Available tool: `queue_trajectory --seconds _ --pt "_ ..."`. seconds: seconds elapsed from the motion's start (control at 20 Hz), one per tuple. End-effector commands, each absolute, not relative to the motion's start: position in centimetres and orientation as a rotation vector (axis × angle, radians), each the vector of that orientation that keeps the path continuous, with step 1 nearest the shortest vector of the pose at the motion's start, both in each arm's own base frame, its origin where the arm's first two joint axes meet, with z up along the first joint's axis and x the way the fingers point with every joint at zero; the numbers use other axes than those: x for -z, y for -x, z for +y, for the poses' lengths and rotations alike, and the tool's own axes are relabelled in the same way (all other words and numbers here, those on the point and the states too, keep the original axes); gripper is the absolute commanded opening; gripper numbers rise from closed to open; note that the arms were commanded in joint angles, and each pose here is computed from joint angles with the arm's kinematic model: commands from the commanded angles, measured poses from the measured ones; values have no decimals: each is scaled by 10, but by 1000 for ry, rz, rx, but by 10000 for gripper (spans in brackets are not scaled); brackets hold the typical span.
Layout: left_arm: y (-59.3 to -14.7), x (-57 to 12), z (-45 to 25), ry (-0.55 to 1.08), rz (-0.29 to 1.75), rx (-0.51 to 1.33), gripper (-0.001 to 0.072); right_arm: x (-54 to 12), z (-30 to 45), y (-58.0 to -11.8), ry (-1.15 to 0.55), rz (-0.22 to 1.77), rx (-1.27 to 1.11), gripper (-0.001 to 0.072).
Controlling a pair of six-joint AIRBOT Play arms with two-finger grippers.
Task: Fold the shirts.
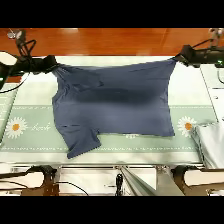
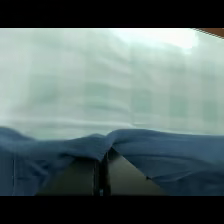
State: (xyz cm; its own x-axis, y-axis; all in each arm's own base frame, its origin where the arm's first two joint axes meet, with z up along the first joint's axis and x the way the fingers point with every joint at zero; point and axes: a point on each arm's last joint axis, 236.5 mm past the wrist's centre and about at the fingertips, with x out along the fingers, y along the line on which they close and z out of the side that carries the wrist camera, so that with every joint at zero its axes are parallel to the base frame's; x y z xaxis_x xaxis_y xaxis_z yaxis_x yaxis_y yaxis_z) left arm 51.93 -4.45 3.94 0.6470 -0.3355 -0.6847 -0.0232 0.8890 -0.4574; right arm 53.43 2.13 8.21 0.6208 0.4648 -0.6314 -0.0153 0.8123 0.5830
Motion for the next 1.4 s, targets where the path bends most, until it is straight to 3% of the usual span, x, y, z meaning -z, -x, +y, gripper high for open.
queue_trajectory --seconds 0.0,0.25,0.6,1.0,1.05,1.1,1.15,1.25,1.35 --pt "-533 -1 -46 524 925 152 23 -50 27 -575 -666 896 -281 23" --pt "-506 15 -49 530 1069 202 23 -35 19 -555 -670 995 -315 24" --pt "-430 44 -52 428 1395 391 24 15 -6 -463 -528 1398 -321 24" --pt "-403 79 -56 477 1570 415 26 73 6 -445 -585 1505 -264 25" --pt "-398 77 -56 474 1592 416 157 73 6 -446 -600 1507 -250 147" --pt "-389 74 -55 464 1631 425 551 71 8 -444 -618 1515 -248 510" --pt "-379 73 -45 420 1688 402 703 63 11 -438 -600 1527 -292 627" --pt "-363 69 -5 354 1782 202 703 42 -2 -432 -574 1516 -285 628" --pt "-356 49 16 363 1753 113 703 14 -36 -422 -523 1473 -194 628"
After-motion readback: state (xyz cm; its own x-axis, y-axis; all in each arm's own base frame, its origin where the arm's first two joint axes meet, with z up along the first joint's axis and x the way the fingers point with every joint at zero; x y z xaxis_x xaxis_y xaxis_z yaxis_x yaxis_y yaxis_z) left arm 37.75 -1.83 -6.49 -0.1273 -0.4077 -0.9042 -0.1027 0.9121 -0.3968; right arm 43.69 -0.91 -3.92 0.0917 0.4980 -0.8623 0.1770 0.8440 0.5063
